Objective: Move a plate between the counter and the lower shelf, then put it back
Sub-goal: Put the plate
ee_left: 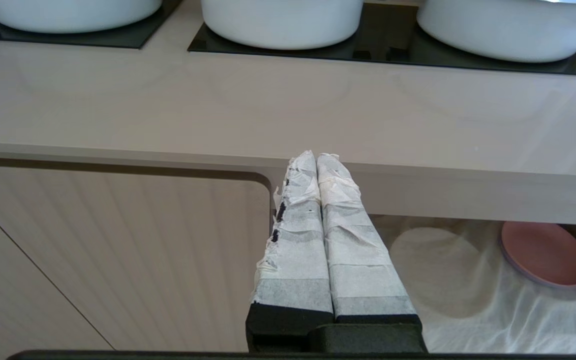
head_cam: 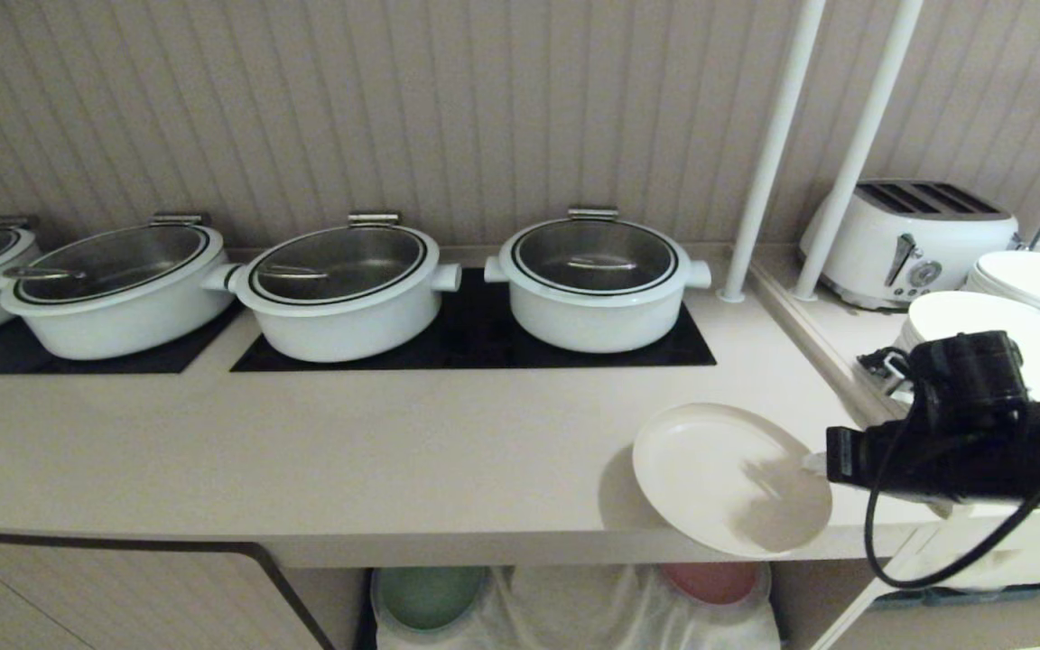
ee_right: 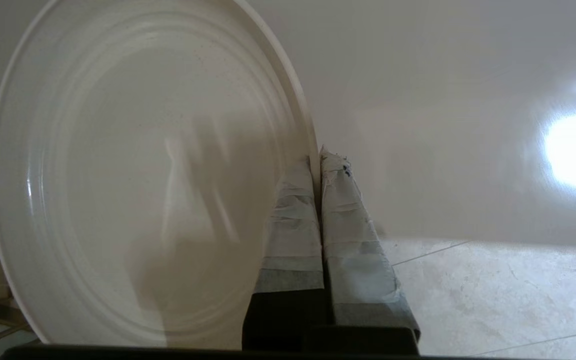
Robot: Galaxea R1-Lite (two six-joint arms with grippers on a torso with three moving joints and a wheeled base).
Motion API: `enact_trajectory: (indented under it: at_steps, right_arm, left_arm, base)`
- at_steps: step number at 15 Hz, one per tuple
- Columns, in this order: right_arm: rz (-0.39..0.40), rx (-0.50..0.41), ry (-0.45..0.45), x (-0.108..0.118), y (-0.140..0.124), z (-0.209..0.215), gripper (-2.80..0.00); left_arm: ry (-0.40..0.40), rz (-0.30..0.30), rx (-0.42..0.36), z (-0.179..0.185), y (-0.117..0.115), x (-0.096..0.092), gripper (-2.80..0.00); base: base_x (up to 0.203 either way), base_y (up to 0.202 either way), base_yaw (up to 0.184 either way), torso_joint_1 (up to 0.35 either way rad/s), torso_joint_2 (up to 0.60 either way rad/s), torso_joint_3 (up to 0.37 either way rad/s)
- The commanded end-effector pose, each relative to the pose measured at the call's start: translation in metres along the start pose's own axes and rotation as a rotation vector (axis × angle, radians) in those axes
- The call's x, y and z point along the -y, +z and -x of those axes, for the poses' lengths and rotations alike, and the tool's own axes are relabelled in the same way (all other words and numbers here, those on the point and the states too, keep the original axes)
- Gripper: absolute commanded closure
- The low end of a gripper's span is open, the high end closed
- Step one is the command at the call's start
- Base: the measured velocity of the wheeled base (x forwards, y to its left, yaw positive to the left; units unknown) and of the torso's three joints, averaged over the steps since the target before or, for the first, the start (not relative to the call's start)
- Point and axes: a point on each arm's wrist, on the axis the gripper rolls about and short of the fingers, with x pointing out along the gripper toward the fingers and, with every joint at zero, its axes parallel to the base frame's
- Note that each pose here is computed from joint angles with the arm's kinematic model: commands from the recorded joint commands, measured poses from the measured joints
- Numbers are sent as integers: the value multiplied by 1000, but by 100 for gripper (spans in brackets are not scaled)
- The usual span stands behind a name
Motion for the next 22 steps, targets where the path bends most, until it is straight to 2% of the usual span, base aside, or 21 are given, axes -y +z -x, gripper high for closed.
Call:
enact_trajectory:
  at_steps: [1,4,9,22]
  right_arm:
    - [-6,-41,-5,4,7,-35,0]
    - [-5,-30,0,4,18,-51,0]
    - [-2,-8,5,6,22,-64,0]
    - [-5,0,10,7,22,-70,0]
  left_arm:
    - [1,1,1,0,0,0,0]
    - [1,1,0,0,0,0,0]
    - [1,1,0,0,0,0,0]
    - [1,1,0,0,0,0,0]
  base:
    - [0,0,0,0,0,0]
    - [0,0,0,0,0,0]
    - [0,0,0,0,0,0]
    - [0,0,0,0,0,0]
